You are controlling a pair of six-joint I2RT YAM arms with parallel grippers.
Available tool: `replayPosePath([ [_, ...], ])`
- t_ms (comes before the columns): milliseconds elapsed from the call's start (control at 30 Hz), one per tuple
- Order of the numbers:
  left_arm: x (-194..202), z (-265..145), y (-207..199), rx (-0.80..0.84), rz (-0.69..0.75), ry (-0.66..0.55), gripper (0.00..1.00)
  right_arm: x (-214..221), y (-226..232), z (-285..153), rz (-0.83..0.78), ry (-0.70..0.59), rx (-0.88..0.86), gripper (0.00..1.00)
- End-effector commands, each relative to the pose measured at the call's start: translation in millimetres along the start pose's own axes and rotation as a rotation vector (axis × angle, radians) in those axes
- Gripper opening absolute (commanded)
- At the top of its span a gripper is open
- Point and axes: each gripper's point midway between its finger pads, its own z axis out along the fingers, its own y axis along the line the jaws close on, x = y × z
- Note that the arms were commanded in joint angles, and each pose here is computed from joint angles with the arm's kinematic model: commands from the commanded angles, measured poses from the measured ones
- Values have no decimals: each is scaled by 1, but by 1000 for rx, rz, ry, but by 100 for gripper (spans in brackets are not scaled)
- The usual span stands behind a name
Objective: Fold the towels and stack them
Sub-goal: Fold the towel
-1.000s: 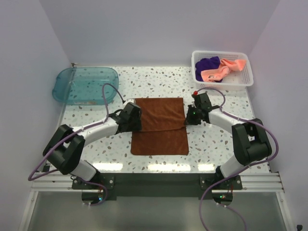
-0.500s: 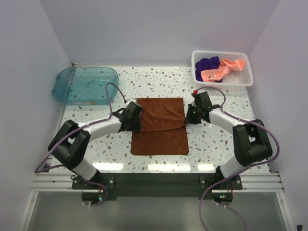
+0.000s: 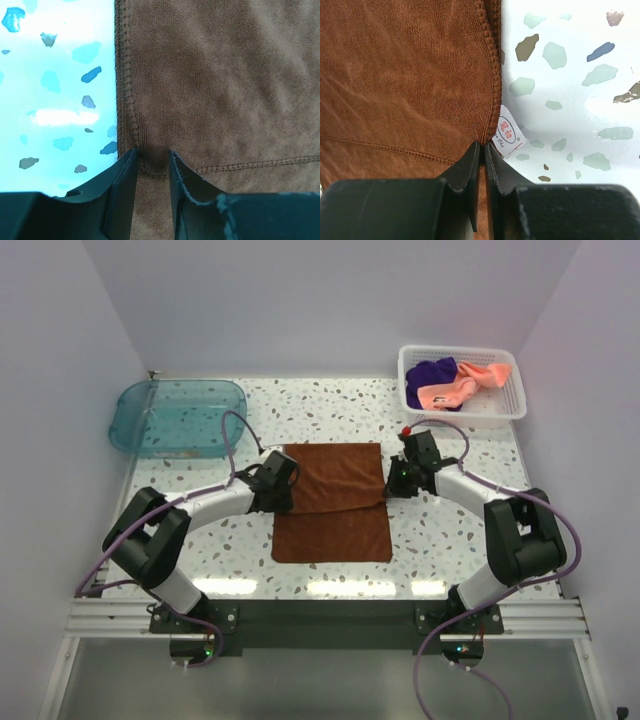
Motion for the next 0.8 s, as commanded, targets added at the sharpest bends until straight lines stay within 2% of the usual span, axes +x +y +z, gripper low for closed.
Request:
replayPosePath([
  [0, -13, -2, 1, -17, -1, -28, 34, -18, 13, -14, -22, -60, -45, 10],
  [133, -12, -1, -1, -13, 0, -25, 27, -20, 14, -15, -23, -67, -48, 10],
  [333, -18, -4, -4, -3, 3, -36, 5, -20, 15, -17, -23, -70, -50, 10],
  [433, -25, -7, -7, 0, 10, -52, 0, -23, 16, -20, -26, -76, -54, 10],
  [767, -52, -31, -5, -45, 53, -108, 0, -33, 21, -42, -48, -90, -43, 10],
])
